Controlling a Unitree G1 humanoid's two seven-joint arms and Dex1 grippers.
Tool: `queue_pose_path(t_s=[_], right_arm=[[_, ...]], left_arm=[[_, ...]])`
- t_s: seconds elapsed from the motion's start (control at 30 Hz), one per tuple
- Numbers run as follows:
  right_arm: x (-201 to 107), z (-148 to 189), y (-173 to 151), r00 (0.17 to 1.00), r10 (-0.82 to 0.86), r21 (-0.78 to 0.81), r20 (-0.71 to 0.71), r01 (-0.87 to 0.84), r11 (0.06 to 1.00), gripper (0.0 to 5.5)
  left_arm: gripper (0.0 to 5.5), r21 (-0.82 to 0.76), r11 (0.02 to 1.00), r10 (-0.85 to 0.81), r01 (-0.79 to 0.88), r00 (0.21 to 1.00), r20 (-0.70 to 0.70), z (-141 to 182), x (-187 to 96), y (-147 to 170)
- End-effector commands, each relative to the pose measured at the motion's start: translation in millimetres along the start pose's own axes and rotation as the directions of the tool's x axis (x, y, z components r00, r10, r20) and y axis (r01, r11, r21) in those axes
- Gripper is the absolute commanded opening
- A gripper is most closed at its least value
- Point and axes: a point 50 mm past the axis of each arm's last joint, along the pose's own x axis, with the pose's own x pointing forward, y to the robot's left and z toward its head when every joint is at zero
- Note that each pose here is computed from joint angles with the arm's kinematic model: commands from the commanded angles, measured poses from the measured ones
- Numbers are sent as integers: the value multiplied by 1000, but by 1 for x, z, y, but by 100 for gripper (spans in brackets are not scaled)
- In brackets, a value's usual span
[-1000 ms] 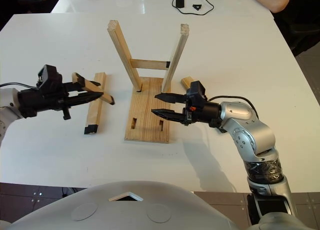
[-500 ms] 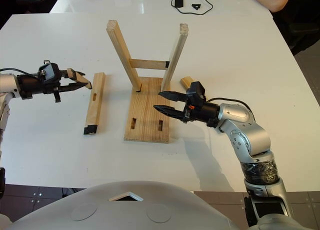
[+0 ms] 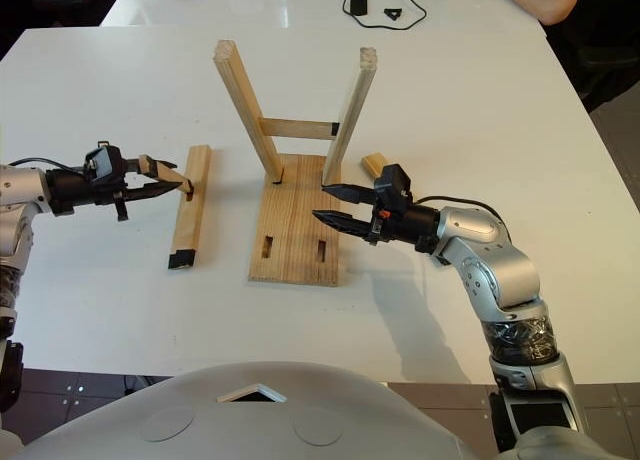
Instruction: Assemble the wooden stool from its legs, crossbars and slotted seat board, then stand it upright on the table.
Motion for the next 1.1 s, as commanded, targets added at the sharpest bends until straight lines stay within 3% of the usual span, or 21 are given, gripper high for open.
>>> queue_pose_path(t_s=[0.03,0.33,1.1], right_arm=[[0,3,-4,1000,-7,-25,-10,7,1000,237],[0,-2,-6,999,-46,-30,-14,46,998,237],[3,-16,-12,994,-70,-58,-88,65,996,237]], left_arm=[[130,-47,996,-83,80,995,-57,-12,4,-15],[130,-108,944,-324,312,938,-123,-7,-8,-38],[130,-352,881,-376,315,919,-118,-45,10,-66]])
